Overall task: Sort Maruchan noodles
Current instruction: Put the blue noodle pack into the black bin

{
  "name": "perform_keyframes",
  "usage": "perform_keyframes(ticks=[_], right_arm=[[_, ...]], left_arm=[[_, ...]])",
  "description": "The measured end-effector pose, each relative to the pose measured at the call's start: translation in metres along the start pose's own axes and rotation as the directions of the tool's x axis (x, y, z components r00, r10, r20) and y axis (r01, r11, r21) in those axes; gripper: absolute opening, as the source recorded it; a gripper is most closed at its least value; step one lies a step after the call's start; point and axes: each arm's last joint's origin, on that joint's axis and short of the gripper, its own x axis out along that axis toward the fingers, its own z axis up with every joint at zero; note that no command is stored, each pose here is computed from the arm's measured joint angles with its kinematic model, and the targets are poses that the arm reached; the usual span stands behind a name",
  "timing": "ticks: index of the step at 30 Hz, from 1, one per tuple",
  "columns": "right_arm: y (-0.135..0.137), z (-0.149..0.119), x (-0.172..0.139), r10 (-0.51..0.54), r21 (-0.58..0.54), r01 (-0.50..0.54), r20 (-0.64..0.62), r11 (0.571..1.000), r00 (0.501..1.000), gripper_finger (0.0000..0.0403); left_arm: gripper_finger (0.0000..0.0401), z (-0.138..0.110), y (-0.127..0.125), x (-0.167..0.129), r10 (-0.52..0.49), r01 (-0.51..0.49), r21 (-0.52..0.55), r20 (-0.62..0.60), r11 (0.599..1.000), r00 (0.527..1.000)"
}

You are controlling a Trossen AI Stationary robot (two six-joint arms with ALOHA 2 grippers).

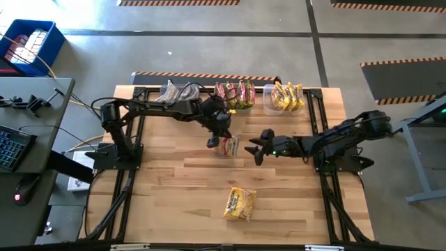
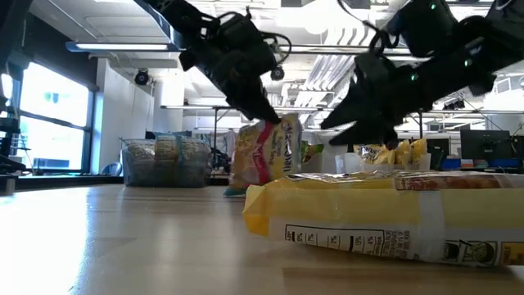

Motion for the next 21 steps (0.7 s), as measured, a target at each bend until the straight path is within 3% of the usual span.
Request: perform_keyframes(ticks=[9, 12, 21], right_arm=[[0.0, -0.046, 0.039, 0.075, -0.014, -0.074, 0.072, 0.997, 0.995, 0.0236], [-0.003, -0.058, 0.052, 0.044, -0.021, -0.042, 0.113, 0.999, 0.993, 0.0236], [0.016, -0.051, 0.088, 0.072, -0.141, -0.037, 0.25, 0.989, 0.966, 0.0236]], left_arm=[[0.0, 0.012, -0.004, -0.018, 0.025, -0.025, 0.006, 0.06, 1.0, 0.998], [0.0, 0.016, -0.006, -0.024, 0.031, -0.032, 0.012, 0.081, 0.999, 0.996], [0.0, 0.024, -0.004, -0.044, 0.062, -0.061, -0.012, 0.137, 0.998, 0.989]])
